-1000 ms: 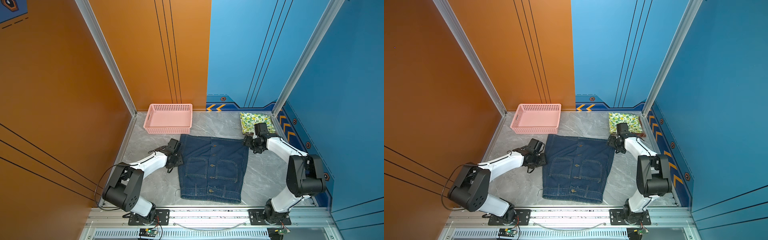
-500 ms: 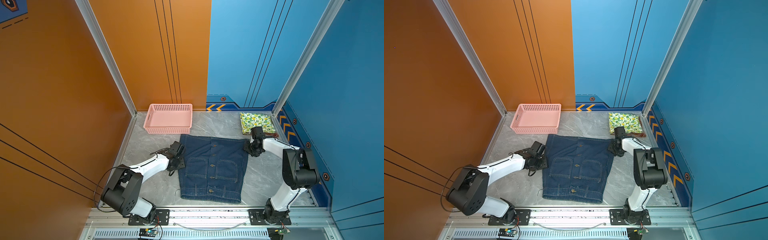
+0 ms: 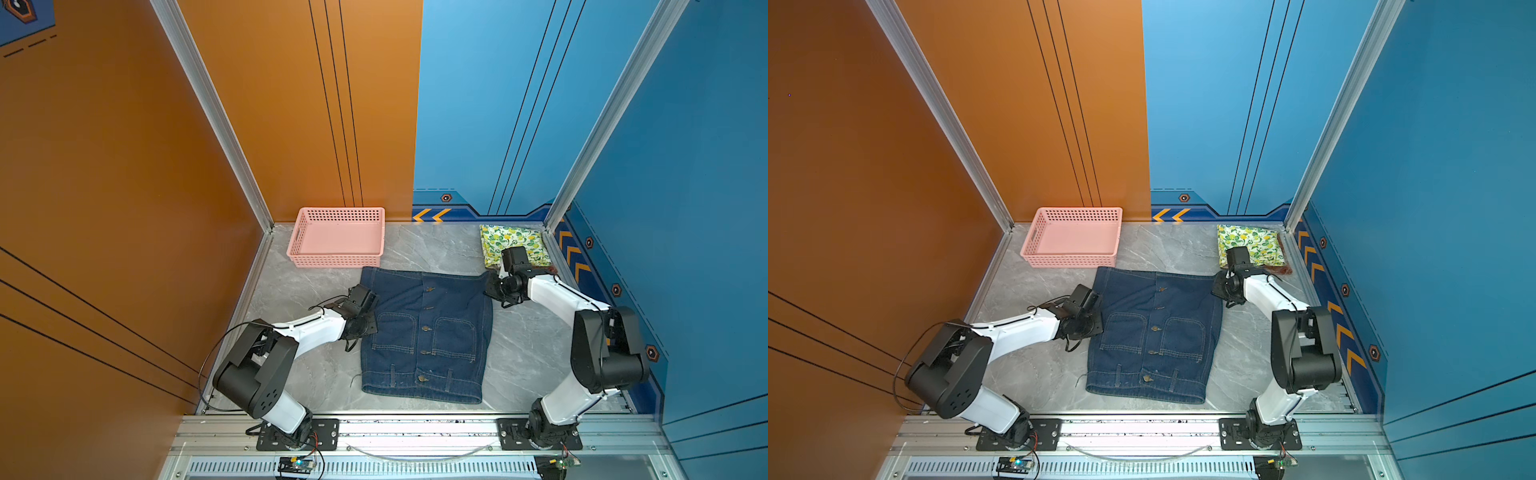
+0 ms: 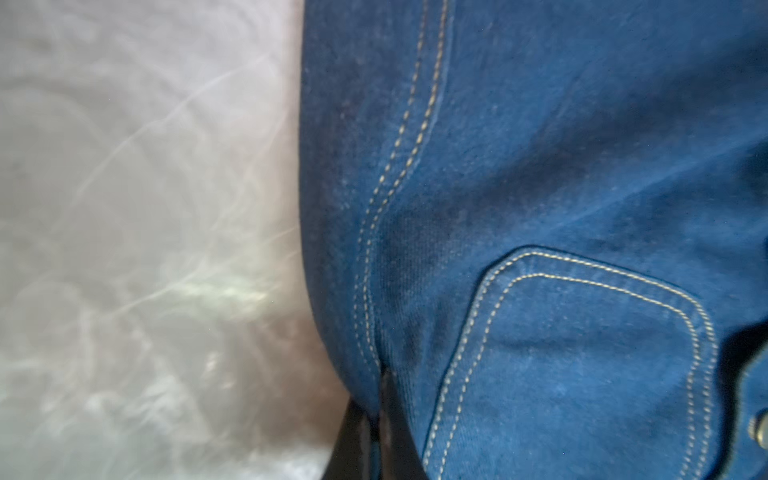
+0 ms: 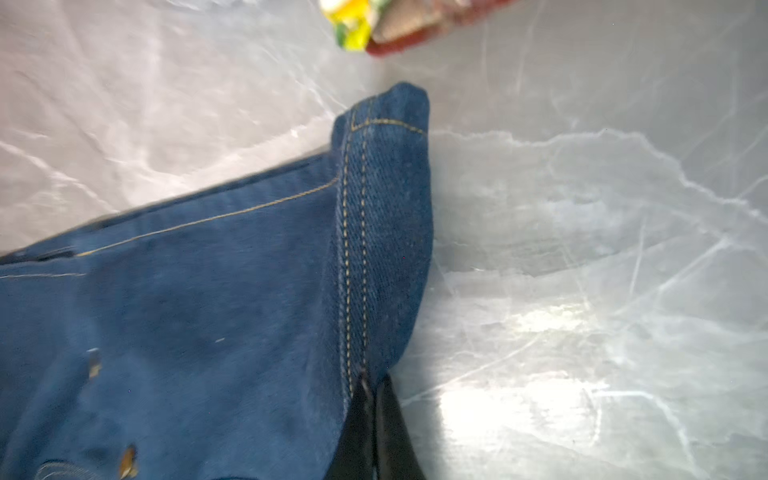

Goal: Fold and stack the skirts

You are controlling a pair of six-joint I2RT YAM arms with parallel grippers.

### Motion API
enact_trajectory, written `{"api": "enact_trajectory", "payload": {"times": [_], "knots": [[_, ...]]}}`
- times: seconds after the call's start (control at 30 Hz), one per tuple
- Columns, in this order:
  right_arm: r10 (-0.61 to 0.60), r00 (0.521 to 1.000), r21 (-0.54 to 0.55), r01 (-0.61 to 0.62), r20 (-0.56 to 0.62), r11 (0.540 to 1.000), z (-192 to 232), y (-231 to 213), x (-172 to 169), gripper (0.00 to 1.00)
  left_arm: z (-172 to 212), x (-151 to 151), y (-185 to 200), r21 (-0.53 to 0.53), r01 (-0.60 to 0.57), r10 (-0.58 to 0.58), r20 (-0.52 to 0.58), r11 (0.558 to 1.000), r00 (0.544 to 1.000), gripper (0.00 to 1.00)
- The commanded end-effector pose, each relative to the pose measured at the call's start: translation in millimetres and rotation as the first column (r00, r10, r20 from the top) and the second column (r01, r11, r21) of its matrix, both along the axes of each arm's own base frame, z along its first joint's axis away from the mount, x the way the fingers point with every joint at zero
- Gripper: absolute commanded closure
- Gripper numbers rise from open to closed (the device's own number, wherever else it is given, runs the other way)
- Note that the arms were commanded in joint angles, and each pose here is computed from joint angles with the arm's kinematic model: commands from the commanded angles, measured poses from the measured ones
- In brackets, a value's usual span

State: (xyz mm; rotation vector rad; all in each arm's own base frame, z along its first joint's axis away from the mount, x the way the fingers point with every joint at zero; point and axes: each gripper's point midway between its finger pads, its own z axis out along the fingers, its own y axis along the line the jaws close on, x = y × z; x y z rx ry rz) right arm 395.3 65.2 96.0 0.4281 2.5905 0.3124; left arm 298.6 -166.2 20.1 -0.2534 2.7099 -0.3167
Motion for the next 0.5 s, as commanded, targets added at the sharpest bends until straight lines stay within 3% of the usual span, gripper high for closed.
{"api": "enact_trajectory", "payload": {"times": [0.0,0.23,0.47], "knots": [[-0.007,0.997,-0.027,0.009,0.074,1.000,40.5,11.2,1.6,1.00,-46.4,-37.6,0.5,0.034,0.032,-0.027,-0.159,0.999,0.987,1.00],[0.048,0.985,-0.009,-0.047,0.168,0.999,86.6,86.2,6.5,1.00,-53.9,-37.0,-23.3,-0.008,0.064,-0.064,-0.137,0.998,0.988,1.00],[0.117,0.954,0.100,-0.149,0.277,0.984,113.5,228.9,16.8,1.00,-55.3,-40.3,-40.7,-0.039,0.084,-0.088,-0.110,0.996,0.990,1.00]]}}
